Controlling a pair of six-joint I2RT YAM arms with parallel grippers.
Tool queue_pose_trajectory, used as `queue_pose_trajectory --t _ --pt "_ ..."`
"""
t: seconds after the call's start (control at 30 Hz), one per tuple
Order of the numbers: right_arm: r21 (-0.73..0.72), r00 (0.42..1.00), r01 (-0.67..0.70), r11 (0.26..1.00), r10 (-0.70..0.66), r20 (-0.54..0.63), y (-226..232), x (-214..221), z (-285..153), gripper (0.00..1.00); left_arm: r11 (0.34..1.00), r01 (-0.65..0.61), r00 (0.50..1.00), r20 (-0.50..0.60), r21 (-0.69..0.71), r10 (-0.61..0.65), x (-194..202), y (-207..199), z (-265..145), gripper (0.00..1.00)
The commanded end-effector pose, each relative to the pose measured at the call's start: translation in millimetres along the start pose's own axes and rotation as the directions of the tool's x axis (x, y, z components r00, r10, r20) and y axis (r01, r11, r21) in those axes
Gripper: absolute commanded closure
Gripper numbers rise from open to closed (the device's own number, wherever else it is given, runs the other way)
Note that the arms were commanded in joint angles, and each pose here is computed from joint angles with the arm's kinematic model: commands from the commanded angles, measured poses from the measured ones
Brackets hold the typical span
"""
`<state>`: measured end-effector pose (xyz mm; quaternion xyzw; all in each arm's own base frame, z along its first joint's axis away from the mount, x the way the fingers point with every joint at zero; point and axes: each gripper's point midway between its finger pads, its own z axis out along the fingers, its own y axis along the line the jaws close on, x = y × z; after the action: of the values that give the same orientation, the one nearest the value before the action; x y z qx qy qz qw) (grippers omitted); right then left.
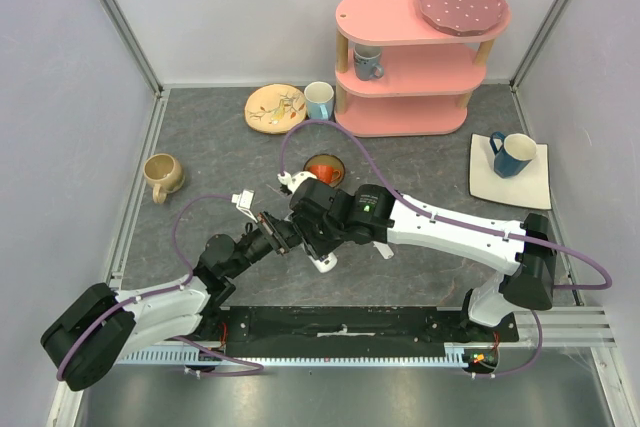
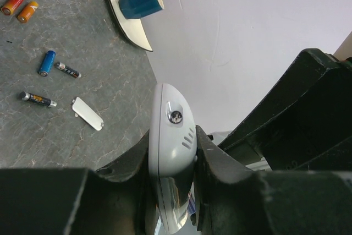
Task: Load the batteries into the remote control
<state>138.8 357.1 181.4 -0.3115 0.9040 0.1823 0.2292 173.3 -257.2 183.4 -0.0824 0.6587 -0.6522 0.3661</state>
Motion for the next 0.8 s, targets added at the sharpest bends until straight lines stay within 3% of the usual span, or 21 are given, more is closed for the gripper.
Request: queue_pose_trajectory --t 0.0,0.17,0.43,0.57,0.6,0.67,0.7,0.77 --pt "0.008 0.997 -0.02 1.0 0.02 0.081 -1.4 -22.3 -16.6 0.6 0.999 -0.026 1.0 -0.012 0.018 0.026 6.3 2.2 -8.4 0.98" --pt "0.013 0.996 -0.02 1.0 0.019 0.092 -3.9 -24.7 -29.4 0.59 1.0 -0.028 1.0 -0.014 0.013 0.028 6.6 3.2 -8.0 0.98" --pt "-0.002 0.988 -0.007 1.0 0.008 0.153 -11.5 -29.7 -85.6 0.57 0.999 -0.036 0.999 -0.004 -0.003 0.036 4.4 6.3 -6.8 0.98" --pt "0.086 0.954 -0.044 0.995 0.016 0.299 -43.3 -29.3 -95.3 0.56 0.999 -0.031 0.999 0.006 0.037 0.031 1.2 -4.5 -7.0 0.98" --pt "0.012 0.9 -0.059 0.998 0.048 0.433 -39.3 -45.6 -115.4 0.55 0.998 -0.028 1.0 0.005 0.061 0.028 1.1 -10.4 -7.6 0.98" --pt "-0.034 0.887 -0.04 0.999 0.051 0.458 -43.4 -22.3 -92.0 0.5 0.994 -0.023 0.999 -0.029 0.103 0.026 5.8 -19.3 -9.9 0.98" --pt "-0.134 0.82 -0.032 0.991 0.102 0.563 -33.8 -35.9 -113.9 0.46 0.991 -0.012 0.999 -0.031 0.131 0.016 5.1 -25.6 -11.8 0.98" --pt "-0.163 0.817 -0.009 0.987 0.102 0.568 -35.7 -21.6 -104.4 0.33 0.987 0.005 0.999 -0.055 0.161 0.003 9.4 -30.8 -16.9 0.98"
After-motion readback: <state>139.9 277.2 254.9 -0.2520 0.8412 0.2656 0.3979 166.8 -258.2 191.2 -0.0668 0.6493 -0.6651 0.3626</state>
